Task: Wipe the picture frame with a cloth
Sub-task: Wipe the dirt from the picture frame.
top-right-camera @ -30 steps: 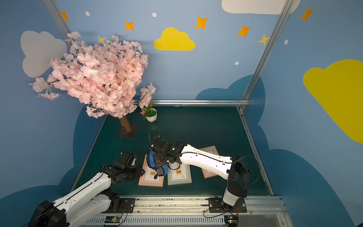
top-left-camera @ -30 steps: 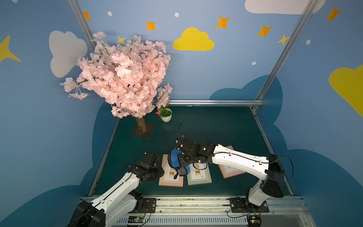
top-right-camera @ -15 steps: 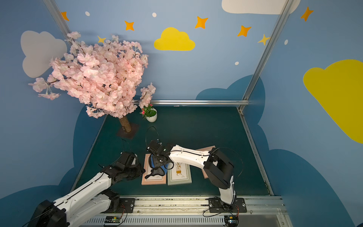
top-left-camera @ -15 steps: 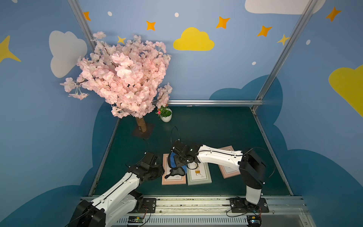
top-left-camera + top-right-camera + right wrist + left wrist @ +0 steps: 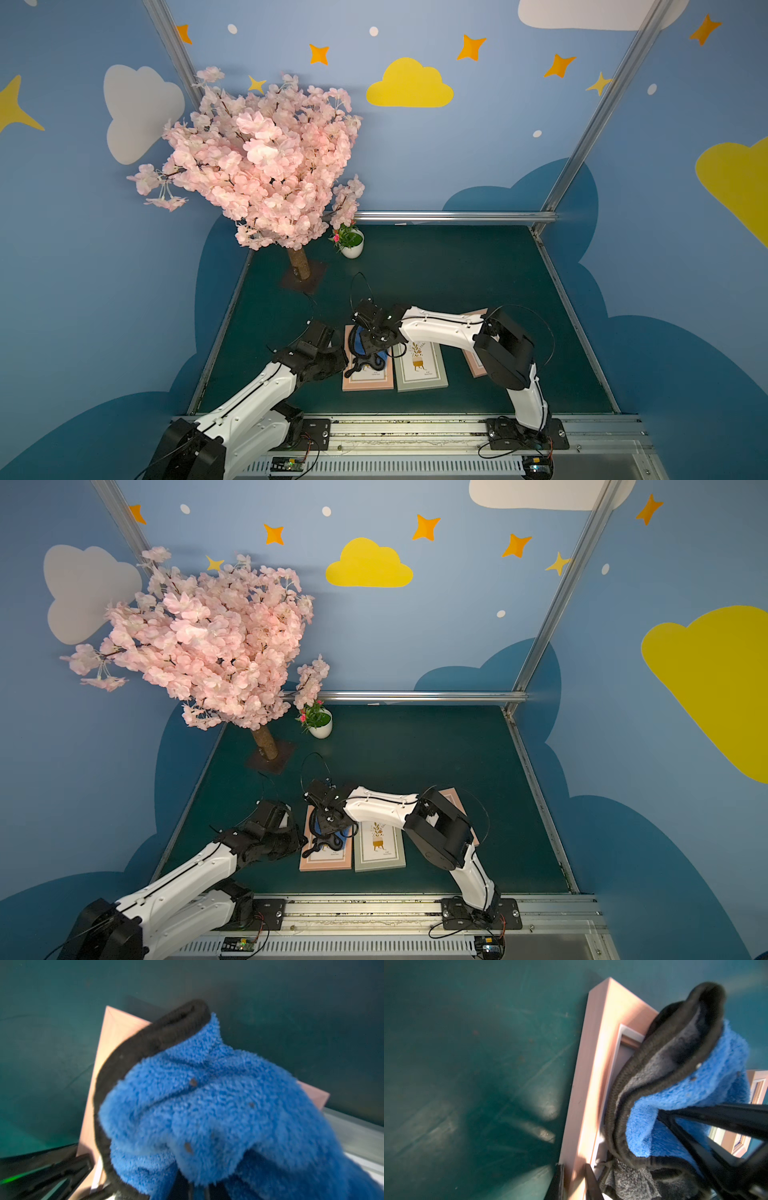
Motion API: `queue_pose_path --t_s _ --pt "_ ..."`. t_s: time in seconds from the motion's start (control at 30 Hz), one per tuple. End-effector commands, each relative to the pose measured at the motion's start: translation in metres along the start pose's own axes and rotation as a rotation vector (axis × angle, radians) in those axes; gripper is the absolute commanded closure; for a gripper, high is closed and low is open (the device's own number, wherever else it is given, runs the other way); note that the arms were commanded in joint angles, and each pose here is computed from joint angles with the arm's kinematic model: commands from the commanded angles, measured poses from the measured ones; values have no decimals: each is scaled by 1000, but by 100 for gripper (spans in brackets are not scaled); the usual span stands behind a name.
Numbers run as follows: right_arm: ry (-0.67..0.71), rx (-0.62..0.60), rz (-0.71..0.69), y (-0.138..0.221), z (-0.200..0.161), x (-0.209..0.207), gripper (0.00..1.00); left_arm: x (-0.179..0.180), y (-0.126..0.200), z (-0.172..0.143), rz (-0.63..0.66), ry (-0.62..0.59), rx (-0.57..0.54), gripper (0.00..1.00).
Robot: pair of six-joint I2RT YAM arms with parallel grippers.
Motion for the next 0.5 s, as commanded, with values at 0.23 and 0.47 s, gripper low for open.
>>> queue_pose_path --t_s 0.23,0.47 --pt "10 147 -22 -13 -52 4 100 23 -17 -13 171 45 88 89" --pt "41 155 56 1 -81 19 100 23 -24 -12 205 58 118 89"
Point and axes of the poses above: each gripper's point midway between its finger pads, its own y axis back along the fingers, its own x axis along the line the jaws close on, z = x × y, the point moved 10 cm from there along y, back along the fingers, and after that the axes turned 7 degrees about y, right-handed, at the moved point
